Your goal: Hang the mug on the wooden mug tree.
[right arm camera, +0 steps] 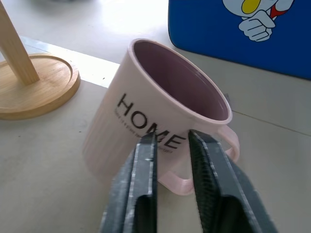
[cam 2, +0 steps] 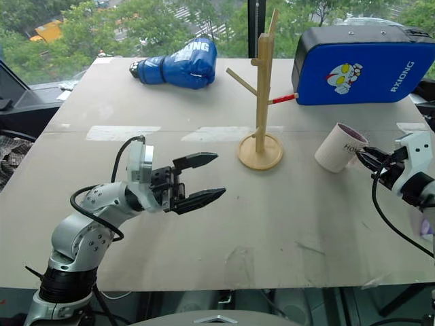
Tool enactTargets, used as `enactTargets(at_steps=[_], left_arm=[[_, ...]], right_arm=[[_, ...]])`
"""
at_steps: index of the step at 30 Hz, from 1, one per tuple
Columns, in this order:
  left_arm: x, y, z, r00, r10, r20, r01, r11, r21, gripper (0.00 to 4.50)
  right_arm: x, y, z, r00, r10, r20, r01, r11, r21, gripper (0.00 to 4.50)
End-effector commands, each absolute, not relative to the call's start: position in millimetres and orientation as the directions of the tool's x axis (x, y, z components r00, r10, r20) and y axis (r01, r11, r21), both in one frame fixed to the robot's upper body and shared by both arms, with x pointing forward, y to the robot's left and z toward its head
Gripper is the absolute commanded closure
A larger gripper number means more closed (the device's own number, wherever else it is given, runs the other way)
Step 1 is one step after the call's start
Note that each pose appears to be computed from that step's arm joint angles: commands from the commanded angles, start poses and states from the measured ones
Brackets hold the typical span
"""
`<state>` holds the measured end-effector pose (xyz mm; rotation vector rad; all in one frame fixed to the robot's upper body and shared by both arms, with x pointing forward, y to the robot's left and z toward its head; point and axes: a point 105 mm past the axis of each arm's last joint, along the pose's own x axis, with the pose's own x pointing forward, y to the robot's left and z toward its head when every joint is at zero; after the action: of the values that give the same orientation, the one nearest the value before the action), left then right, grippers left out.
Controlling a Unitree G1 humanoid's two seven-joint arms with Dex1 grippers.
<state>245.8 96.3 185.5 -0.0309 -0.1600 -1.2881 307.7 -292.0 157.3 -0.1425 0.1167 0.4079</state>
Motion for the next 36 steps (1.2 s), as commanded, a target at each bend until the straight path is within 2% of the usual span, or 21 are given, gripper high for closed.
enactTargets(at_steps=[1, 5, 11, 21, 25, 31, 32, 34, 36], left_arm=[[239.6, 94.3, 194.9, 0.254, -0.954, 0.158, 0.955, 0.273, 0.113, 0.0], [239.4, 94.5, 194.9, 0.26, -0.953, 0.155, 0.954, 0.279, 0.113, 0.0], [239.5, 94.9, 194.7, 0.259, -0.954, 0.153, 0.955, 0.277, 0.11, 0.0], [240.1, 98.0, 194.7, 0.26, -0.954, 0.148, 0.953, 0.278, 0.116, 0.0], [239.8, 101.2, 193.8, 0.278, -0.949, 0.145, 0.947, 0.296, 0.122, 0.0], [238.9, 103.4, 192.1, 0.299, -0.942, 0.151, 0.94, 0.318, 0.121, 0.0], [238.8, 103.6, 191.8, 0.3, -0.942, 0.152, 0.94, 0.319, 0.12, 0.0], [239.4, 104.4, 191.6, 0.305, -0.939, 0.158, 0.939, 0.325, 0.114, 0.0], [241.5, 106.6, 193.2, 0.32, -0.93, 0.179, 0.936, 0.34, 0.095, 0.0]], right_arm=[[308.3, -296.1, 165.1, 0.922, 0.368, -0.123, -0.384, 0.912, -0.143, 2.06], [307.7, -299.3, 162.0, 0.93, 0.348, -0.123, -0.362, 0.923, -0.127, 0.15], [314.4, -303.4, 149.8, 0.935, 0.32, -0.155, -0.342, 0.928, -0.149, 0.06], [352.7, -302.8, 127.6, 0.944, 0.279, -0.178, -0.307, 0.939, -0.155, 0.06], [358.7, -297.7, 123.6, 0.942, 0.29, -0.171, -0.315, 0.938, -0.148, 1.12], [349.9, -294.1, 127.7, 0.94, 0.304, -0.155, -0.329, 0.928, -0.176, 4.23], [347.9, -293.5, 130.5, 0.939, 0.307, -0.152, -0.333, 0.923, -0.193, 4.48], [345.0, -288.7, 144.1, 0.936, 0.331, -0.119, -0.35, 0.911, -0.218, 4.48], [344.0, -276.5, 170.4, 0.921, 0.384, -0.058, -0.386, 0.888, -0.25, 4.48]])
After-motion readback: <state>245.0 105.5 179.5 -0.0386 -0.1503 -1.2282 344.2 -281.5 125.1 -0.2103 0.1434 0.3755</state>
